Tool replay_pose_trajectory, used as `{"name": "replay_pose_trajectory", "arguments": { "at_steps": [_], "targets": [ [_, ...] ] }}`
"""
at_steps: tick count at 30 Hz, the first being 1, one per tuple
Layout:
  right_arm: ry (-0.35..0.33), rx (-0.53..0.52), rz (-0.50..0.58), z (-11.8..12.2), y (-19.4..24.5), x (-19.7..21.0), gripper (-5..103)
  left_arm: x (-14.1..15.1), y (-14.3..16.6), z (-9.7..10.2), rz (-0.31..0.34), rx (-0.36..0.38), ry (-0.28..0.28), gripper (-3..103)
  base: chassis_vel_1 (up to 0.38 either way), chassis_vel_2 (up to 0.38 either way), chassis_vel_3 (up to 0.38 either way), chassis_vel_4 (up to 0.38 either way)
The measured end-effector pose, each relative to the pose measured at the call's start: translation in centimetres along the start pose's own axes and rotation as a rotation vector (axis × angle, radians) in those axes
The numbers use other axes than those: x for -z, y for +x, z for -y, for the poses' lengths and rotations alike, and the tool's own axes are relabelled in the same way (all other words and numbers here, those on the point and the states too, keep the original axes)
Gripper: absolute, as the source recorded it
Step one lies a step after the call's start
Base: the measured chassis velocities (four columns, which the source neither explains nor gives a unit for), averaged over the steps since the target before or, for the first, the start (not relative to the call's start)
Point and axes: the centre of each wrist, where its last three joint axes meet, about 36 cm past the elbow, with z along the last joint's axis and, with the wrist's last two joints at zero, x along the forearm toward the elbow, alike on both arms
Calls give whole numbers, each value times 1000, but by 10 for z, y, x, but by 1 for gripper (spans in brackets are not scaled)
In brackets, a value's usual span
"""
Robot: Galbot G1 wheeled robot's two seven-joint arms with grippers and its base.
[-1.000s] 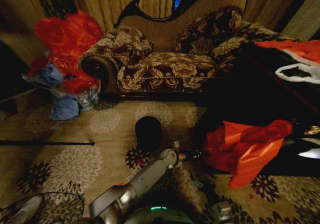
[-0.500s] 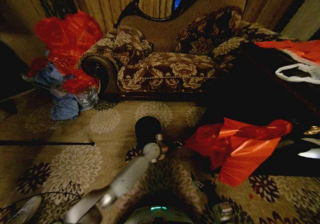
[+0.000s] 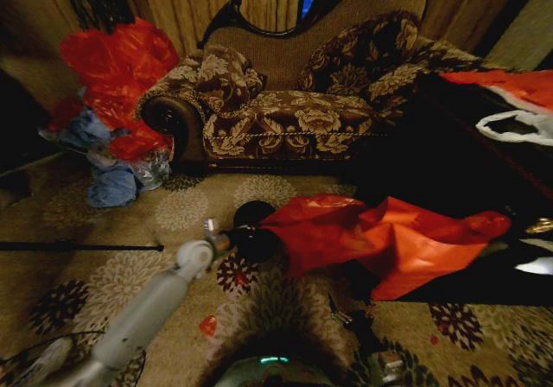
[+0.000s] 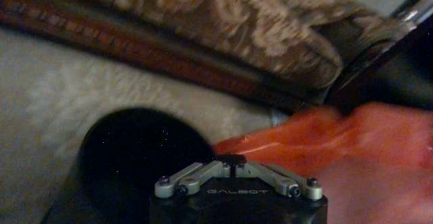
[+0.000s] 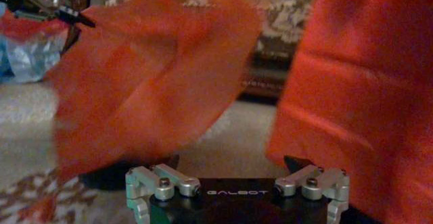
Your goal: Place a garbage bag over the trash bin.
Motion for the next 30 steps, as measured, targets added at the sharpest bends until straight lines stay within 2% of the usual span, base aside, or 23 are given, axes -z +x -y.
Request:
{"name": "replay_pose_trajectory", "arguments": {
  "at_steps": [1, 3, 4, 7, 13, 14, 17, 18, 19, 21, 23, 24, 26, 27, 28, 29, 30],
  "targets": [
    [0, 0, 0, 0, 0, 0, 100, 0, 0, 0, 0, 0, 0, 0, 0, 0, 0, 0],
    [11, 7, 19, 3, 1, 8, 100, 16, -5, 18, 34, -44, -14, 0, 0, 0, 0, 0],
    [11, 7, 19, 3, 1, 8, 100, 16, -5, 18, 34, -44, -14, 0, 0, 0, 0, 0],
    [18, 24, 34, 8, 9, 16, 100, 31, -15, 39, 59, -92, -18, 0, 0, 0, 0, 0],
    [-5, 77, 77, 3, 0, 26, 100, 36, -19, 51, 59, -117, -26, 0, 0, 0, 0, 0],
    [-2, 112, 100, -1, -13, 25, 92, 35, -19, 55, 52, -122, -28, 0, 0, 0, 0, 0],
    [-15, 158, 121, -12, -29, 27, 92, 32, -18, 60, 40, -123, -30, 0, 0, 0, 0, 0],
    [-26, 178, 125, -18, -33, 28, 84, 32, -18, 61, 35, -120, -30, 0, 0, 0, 0, 0],
    [-26, 178, 125, -18, -33, 28, 84, 32, -18, 61, 35, -120, -30, 0, 0, 0, 0, 0],
    [-61, 239, 135, -37, -44, 34, 76, 33, -18, 64, 25, -115, -31, 0, 0, 0, 0, 0],
    [-65, 254, 137, -40, -47, 35, 76, 33, -18, 64, 23, -114, -31, 0, 0, 0, 0, 0],
    [-70, 283, 138, -46, -55, 33, 68, 35, -17, 66, 21, -111, -31, 0, 0, 0, 0, 0],
    [-69, 297, 138, -49, -62, 30, 68, 36, -17, 68, 20, -109, -29, 0, 0, 0, 0, 0],
    [-65, 308, 142, -51, -72, 27, 59, 38, -15, 70, 18, -111, -28, 0, 0, 0, 0, 0],
    [-65, 311, 140, -52, -80, 23, 59, 40, -13, 73, 17, -113, -32, 0, 0, 0, 0, 0],
    [-71, 310, 135, -55, -87, 19, 51, 43, -11, 76, 17, -113, -36, 0, 0, 0, 0, 0],
    [-71, 310, 135, -55, -87, 19, 51, 43, -11, 76, 17, -113, -36, 0, 0, 0, 0, 0]
  ]
}}
